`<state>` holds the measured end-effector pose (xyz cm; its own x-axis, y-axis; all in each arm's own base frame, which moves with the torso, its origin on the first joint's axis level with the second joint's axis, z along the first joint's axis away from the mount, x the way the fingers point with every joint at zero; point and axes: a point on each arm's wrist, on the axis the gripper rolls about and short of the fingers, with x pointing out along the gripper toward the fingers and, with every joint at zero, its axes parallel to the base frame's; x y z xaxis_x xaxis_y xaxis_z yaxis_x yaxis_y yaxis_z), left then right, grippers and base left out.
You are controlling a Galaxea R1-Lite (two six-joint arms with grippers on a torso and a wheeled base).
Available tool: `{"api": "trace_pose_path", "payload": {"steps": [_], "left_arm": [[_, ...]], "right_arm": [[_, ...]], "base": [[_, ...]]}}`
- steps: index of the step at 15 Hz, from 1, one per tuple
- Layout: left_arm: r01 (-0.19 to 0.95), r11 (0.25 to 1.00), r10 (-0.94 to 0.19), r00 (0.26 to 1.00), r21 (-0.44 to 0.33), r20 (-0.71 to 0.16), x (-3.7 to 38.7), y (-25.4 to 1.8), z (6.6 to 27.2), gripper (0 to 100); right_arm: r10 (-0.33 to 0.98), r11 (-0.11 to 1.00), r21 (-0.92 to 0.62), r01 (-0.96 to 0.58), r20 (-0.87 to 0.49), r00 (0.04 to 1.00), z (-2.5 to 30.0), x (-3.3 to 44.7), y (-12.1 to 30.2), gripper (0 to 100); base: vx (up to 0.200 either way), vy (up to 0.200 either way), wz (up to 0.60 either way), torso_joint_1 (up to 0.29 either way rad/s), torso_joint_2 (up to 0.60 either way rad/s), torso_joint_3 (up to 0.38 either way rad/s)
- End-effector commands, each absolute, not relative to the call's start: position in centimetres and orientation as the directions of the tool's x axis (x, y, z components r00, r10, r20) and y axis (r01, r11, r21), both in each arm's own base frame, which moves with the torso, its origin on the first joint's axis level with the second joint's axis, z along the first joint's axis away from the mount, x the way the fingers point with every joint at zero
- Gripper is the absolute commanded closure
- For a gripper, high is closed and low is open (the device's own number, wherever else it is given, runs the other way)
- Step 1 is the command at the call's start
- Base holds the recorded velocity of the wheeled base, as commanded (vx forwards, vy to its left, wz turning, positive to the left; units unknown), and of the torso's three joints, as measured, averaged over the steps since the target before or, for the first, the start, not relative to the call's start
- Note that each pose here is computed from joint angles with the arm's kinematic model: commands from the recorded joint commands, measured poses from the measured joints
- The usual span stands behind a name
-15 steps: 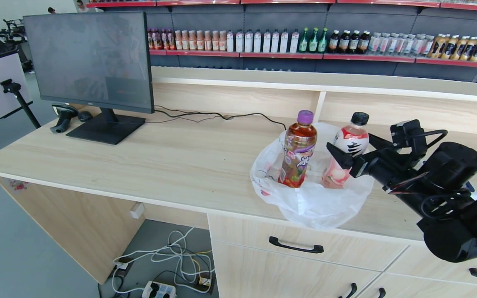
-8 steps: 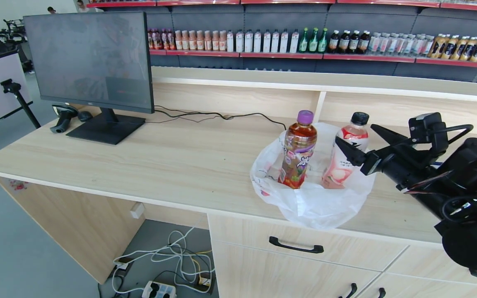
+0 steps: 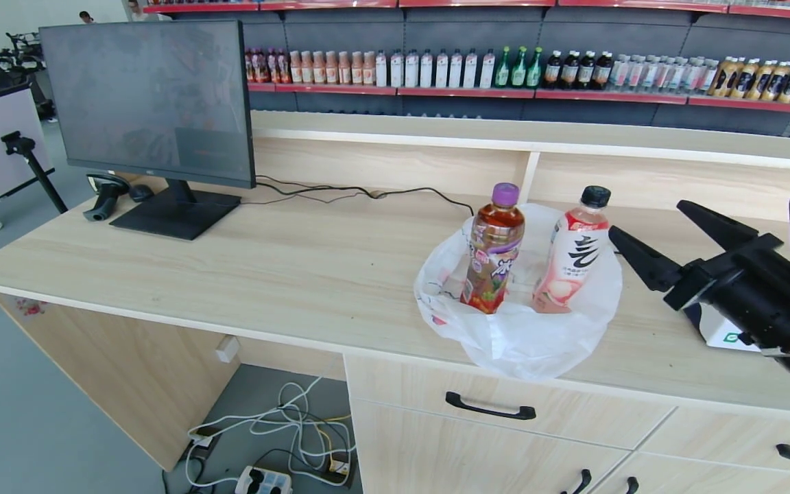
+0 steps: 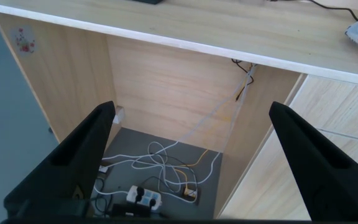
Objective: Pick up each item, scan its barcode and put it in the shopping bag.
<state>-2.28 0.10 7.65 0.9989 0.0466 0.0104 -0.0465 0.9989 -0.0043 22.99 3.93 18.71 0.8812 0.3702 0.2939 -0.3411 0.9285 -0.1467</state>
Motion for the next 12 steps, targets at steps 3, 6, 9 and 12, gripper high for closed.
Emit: {"api": "trace_pose_path", "payload": {"steps": [3,6,9,12], "left_arm": [[-0.047,0.999,0.048,0.999,-0.004,0.011,-2.3,0.1,7.7,0],[-0.047,0.999,0.048,0.999,-0.004,0.011,-2.3,0.1,7.7,0],[-0.046,0.999,0.046,0.999,-0.004,0.011,-2.3,0.1,7.7,0],[-0.047,0.999,0.048,0.999,-0.004,0.012,-2.3,0.1,7.7,0]], "right_arm": [[0.369,0.929,-0.139,-0.343,0.291,0.883,17.6,14.2,2.6,0],[0.366,0.931,-0.138,-0.339,0.332,0.870,18.0,11.5,2.2,0],[0.359,0.933,-0.117,-0.339,0.311,0.880,17.9,8.6,1.7,0],[0.355,0.935,-0.105,-0.339,0.257,0.899,16.6,4.4,1.1,0]], "base": [[0.000,0.000,0.00,0.000,0.00,0.000],[0.000,0.000,0.00,0.000,0.00,0.000],[0.000,0.000,0.00,0.000,0.00,0.000],[0.000,0.000,0.00,0.000,0.00,0.000]]}}
